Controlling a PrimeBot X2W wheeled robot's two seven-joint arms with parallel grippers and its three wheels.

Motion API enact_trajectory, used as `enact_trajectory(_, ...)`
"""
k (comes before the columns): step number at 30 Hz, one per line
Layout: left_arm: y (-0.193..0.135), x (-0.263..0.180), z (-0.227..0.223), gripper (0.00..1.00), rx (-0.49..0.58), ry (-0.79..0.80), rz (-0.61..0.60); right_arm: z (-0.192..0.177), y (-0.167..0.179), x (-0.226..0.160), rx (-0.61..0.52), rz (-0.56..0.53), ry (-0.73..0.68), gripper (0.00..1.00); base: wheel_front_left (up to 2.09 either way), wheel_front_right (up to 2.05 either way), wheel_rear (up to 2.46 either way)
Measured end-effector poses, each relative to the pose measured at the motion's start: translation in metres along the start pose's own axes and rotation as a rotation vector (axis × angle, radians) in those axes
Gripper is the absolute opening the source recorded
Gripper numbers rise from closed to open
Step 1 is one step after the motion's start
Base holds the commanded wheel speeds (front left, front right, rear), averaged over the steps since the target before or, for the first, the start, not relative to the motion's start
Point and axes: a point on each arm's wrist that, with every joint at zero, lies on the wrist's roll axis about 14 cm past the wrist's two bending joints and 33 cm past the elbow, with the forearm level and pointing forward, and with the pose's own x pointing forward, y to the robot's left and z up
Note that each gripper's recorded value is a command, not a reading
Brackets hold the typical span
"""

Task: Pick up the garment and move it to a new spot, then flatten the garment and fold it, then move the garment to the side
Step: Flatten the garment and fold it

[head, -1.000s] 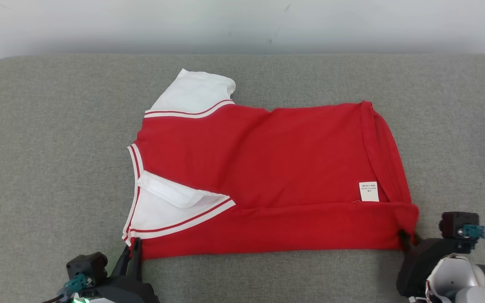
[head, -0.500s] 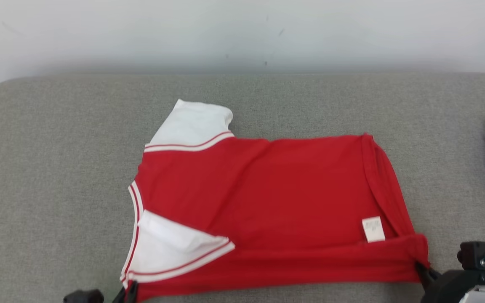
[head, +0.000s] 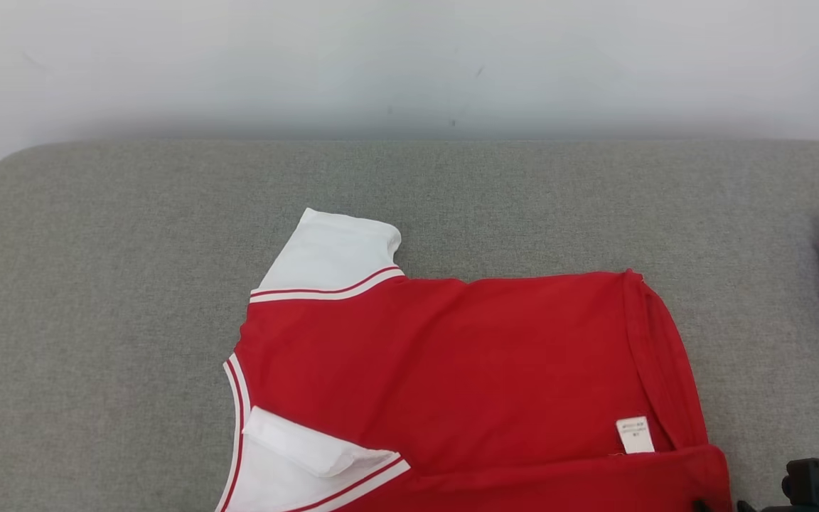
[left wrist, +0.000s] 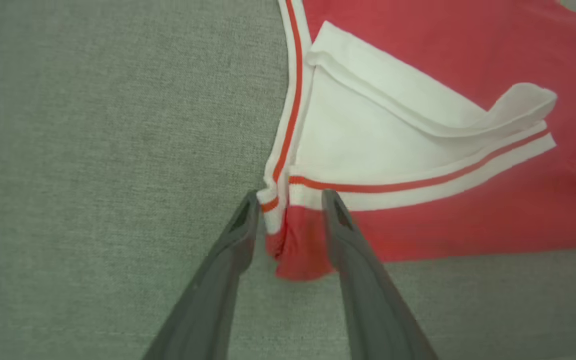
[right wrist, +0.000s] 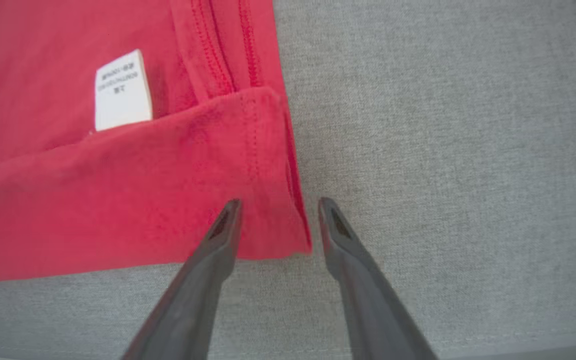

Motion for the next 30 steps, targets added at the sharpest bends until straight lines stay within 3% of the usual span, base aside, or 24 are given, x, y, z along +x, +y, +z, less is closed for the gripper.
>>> enact_trajectory(7,0.007,0.0,0.028,1.0,-0.012,-0.115,0.023,0.011,0.014,-0.002,-0.017,0.047,-0.04,1.0,0.0,0.0,0.0)
enact_trajectory(13,0.01,0.009,0.089,1.0,0.049,-0.28,0.016,0.064,0.02,-0.008,-0.082,0.066,-0.177,1.0,0.0,0.0,0.0)
enact_trajectory(14,0.002,0.018,0.109,1.0,0.097,-0.312,-0.014,0.086,0.027,-0.006,-0.121,0.076,-0.217,1.0,0.0,0.0,0.0)
enact_trajectory(21,-0.026,0.075,0.165,1.0,0.17,-0.334,-0.069,0.158,0.065,0.016,-0.239,0.128,-0.323,1.0,0.0,0.0,0.0)
enact_trajectory(26,-0.033,0.127,0.181,1.0,0.245,-0.27,-0.075,0.177,0.088,0.041,-0.299,0.171,-0.324,1.0,0.0,0.0,0.0)
enact_trajectory(30,-0.029,0.166,0.183,1.0,0.277,-0.201,-0.061,0.178,0.087,0.06,-0.317,0.17,-0.306,1.0,0.0,0.0,0.0)
